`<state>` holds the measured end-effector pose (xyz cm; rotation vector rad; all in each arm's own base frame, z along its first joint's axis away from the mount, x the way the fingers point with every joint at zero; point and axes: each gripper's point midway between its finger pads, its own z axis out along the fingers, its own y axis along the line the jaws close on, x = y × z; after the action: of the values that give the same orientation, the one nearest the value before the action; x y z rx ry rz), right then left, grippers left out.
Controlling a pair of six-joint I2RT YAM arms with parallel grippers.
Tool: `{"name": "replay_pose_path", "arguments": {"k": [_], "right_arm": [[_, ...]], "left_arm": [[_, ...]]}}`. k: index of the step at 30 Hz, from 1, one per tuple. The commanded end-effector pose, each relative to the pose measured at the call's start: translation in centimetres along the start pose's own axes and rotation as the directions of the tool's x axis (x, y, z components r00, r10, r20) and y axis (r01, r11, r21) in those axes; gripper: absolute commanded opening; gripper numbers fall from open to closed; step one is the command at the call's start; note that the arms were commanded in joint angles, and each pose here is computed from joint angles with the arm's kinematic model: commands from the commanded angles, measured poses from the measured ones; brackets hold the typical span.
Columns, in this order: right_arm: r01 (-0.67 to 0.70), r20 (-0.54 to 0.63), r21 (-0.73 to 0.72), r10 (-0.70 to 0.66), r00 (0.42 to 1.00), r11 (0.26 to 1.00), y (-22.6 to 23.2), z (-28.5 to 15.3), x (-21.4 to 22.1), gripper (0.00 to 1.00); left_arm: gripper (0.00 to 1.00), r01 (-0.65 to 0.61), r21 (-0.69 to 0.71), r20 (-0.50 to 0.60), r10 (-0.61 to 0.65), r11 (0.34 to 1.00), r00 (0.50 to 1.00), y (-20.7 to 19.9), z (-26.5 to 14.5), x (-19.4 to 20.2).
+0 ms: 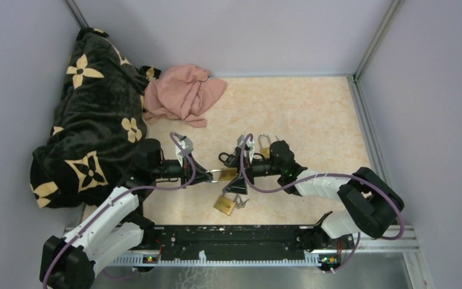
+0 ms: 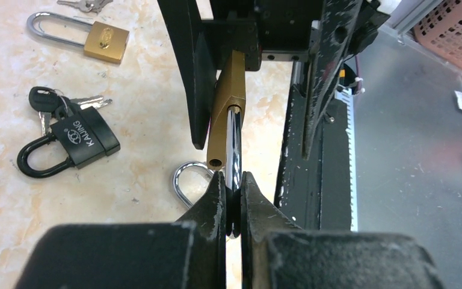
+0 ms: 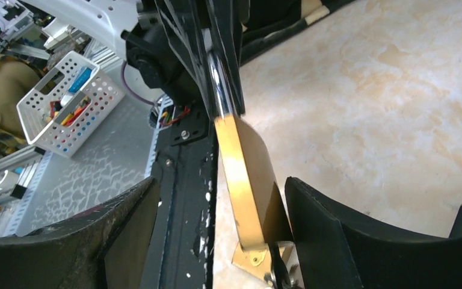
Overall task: Lock with the key
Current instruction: Lock the lock.
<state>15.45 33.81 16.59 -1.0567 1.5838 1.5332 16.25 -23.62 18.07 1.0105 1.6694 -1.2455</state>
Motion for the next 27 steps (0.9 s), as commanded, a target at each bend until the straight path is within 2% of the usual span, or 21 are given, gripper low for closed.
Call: {"name": "replay_pose_path", "arguments": {"k": [1,10,14,17,27], "right_arm": [[0.092,0.103,-0.045,-0.087,0.991,0.995,1.3,-0.6,-2.0,0.74],[0.08,0.202,-0.119,-0.055,0.978,0.99,2.6,-0.3,-3.9,0.57],[0.056,0.243,-0.125,-0.024,0.97,0.991,2.6,-0.2,-4.5,0.29],[0.054,0.269,-0.121,-0.019,0.963,0.991,2.5,-0.2,-4.8,0.02],[0.103,0.345,-0.029,-0.087,0.935,0.994,2.2,-0.7,-7.2,0.0]], "left_arm": [[0.0,-0.103,0.092,0.106,0.093,0.99,0.99,-2.2,-0.3,-3.6],[0.0,-0.122,0.106,0.111,0.111,0.987,0.988,-2.4,-0.4,-3.8],[0.0,-0.126,0.107,0.123,0.112,0.986,0.986,-2.4,-0.3,-4.1],[0.0,-0.12,0.111,0.133,0.105,0.987,0.985,-2.5,-0.3,-4.3],[0.0,-0.075,0.162,0.192,0.043,0.984,0.98,-3.5,-0.3,-5.3]]}}
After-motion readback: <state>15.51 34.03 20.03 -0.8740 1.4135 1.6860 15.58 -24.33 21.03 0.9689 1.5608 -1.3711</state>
